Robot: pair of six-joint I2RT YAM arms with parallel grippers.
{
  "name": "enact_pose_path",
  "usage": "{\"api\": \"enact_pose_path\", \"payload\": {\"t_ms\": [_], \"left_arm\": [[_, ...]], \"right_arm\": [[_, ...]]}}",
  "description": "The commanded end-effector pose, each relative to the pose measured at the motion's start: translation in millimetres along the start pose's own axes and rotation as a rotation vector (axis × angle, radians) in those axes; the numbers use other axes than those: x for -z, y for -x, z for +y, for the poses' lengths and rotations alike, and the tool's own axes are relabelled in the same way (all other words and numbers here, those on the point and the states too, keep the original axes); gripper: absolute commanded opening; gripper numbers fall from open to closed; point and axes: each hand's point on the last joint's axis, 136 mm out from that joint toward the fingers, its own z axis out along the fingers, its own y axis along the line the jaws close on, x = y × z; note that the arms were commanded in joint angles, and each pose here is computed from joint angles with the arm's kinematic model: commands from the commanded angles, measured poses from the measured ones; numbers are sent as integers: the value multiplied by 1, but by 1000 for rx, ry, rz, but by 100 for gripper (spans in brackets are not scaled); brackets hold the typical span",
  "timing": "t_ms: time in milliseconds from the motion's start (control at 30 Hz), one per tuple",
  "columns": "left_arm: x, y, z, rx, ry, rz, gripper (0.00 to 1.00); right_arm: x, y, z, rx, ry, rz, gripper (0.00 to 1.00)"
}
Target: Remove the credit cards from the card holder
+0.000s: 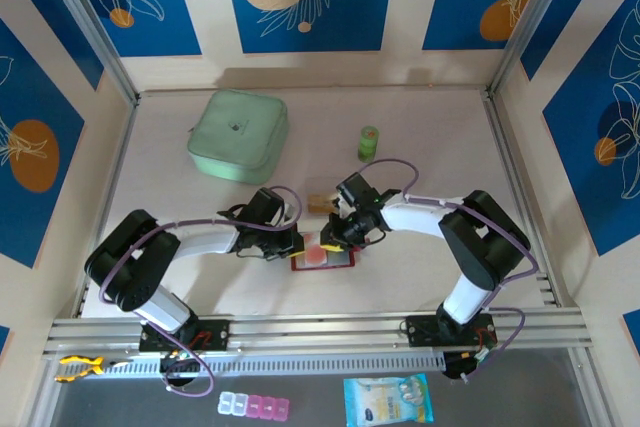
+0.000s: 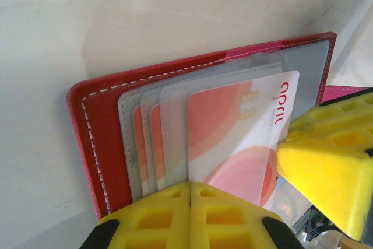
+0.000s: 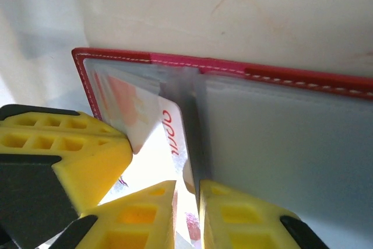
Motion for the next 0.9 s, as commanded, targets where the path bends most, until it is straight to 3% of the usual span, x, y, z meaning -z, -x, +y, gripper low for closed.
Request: {"api": "enact_pose_path", "payload": {"t_ms": [0,467,867], "left_arm": [[-5,-15,28,36,93,55,0],[-5,-15,28,37,96,55,0],[-1,-16,27,33,104,54,0]], "right_arm": [[4,-2,15,-8,104,14,18],[-9,0,8,-27,162,40,14],[13,0,-13,-6,41,-21,9]]}}
